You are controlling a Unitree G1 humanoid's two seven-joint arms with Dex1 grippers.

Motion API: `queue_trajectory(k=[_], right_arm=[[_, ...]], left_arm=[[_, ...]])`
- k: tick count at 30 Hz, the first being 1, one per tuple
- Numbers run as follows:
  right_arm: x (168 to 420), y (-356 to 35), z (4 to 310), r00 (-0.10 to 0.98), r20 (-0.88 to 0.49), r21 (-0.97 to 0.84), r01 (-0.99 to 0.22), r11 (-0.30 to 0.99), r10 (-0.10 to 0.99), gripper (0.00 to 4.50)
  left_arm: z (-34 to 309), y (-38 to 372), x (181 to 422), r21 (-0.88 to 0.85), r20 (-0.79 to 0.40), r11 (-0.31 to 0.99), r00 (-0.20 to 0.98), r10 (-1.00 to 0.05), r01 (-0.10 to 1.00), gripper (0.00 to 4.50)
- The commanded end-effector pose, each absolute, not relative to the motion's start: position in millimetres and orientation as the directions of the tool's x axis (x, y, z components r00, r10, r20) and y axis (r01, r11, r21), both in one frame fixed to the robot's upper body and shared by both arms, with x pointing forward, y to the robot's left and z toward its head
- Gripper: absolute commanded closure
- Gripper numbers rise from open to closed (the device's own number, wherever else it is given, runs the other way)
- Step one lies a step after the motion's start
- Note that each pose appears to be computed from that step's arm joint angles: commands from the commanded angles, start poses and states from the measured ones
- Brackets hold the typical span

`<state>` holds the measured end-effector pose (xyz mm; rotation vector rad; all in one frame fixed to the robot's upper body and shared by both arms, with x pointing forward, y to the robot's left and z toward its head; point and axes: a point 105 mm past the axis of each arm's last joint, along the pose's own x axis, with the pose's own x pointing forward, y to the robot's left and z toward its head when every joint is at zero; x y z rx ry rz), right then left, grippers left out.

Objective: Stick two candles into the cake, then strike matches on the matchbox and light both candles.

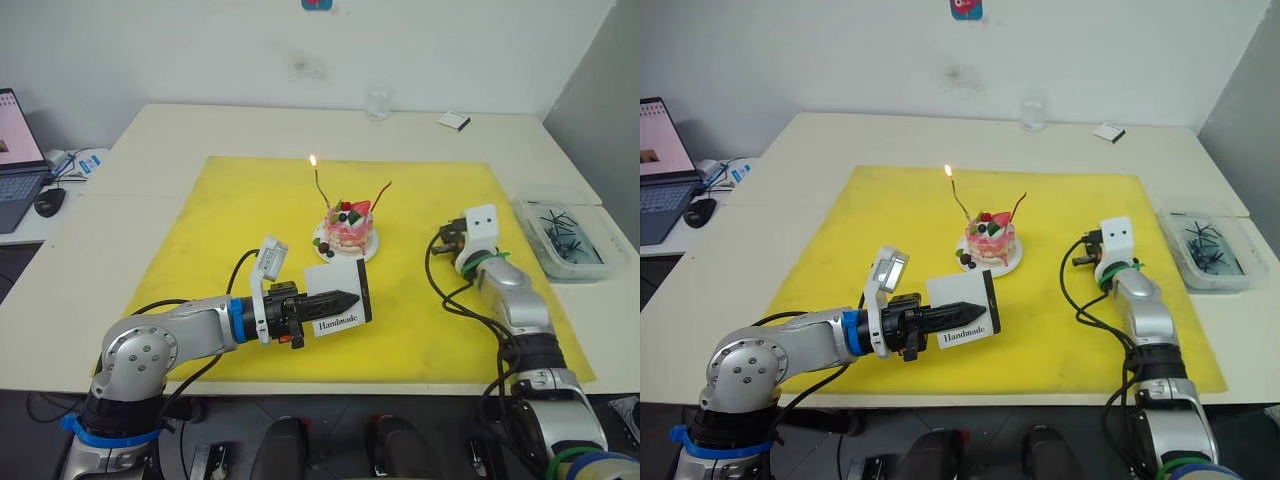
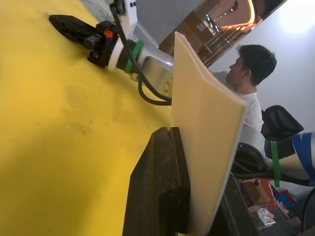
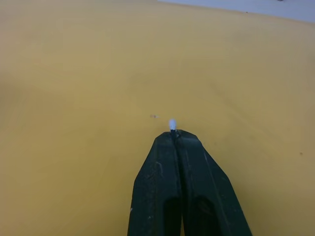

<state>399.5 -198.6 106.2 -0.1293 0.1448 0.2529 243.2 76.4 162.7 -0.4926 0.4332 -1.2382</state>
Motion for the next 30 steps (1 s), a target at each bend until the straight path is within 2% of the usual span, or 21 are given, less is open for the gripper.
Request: queue_trajectory(k=[1,3,5,7,11,16,21,30], right_arm=[[381,-186,159,0.890,-0.062,-0.200,-0.454,0.868,0.451,4.45],[355,-166,182,0.762,-0.090,-0.308,-0.634,0.710,0.641,4.45],[332,-153,195,0.647,-0.143,-0.405,-0.729,0.552,0.749,4.45],[314,-142,204,0.556,-0.171,-0.477,-0.769,0.425,0.813,4.45],[291,-121,217,0.439,-0.213,-0.604,-0.762,0.236,0.873,4.45],[278,-102,224,0.372,-0.216,-0.687,-0.715,0.131,0.903,4.45],[266,-93,233,0.318,-0.165,-0.705,-0.700,0.114,0.934,4.45],[262,-86,227,0.282,-0.197,-0.715,-0.697,0.060,0.939,4.45]], left_arm=[[172,74,244,-0.547,-0.019,0.229,0.262,-0.965,0.805,4.50],[172,73,250,-0.552,-0.017,0.235,0.271,-0.962,0.800,4.50],[174,73,257,-0.562,-0.006,0.242,0.289,-0.957,0.791,4.50],[176,72,262,-0.556,-0.004,0.241,0.287,-0.958,0.796,4.50],[179,68,269,-0.557,0.014,0.231,0.287,-0.958,0.798,4.50],[183,65,272,-0.553,0.028,0.214,0.275,-0.961,0.805,4.50],[185,64,272,-0.555,0.031,0.203,0.264,-0.964,0.807,4.50],[189,62,271,-0.556,0.046,0.177,0.243,-0.969,0.812,4.50]])
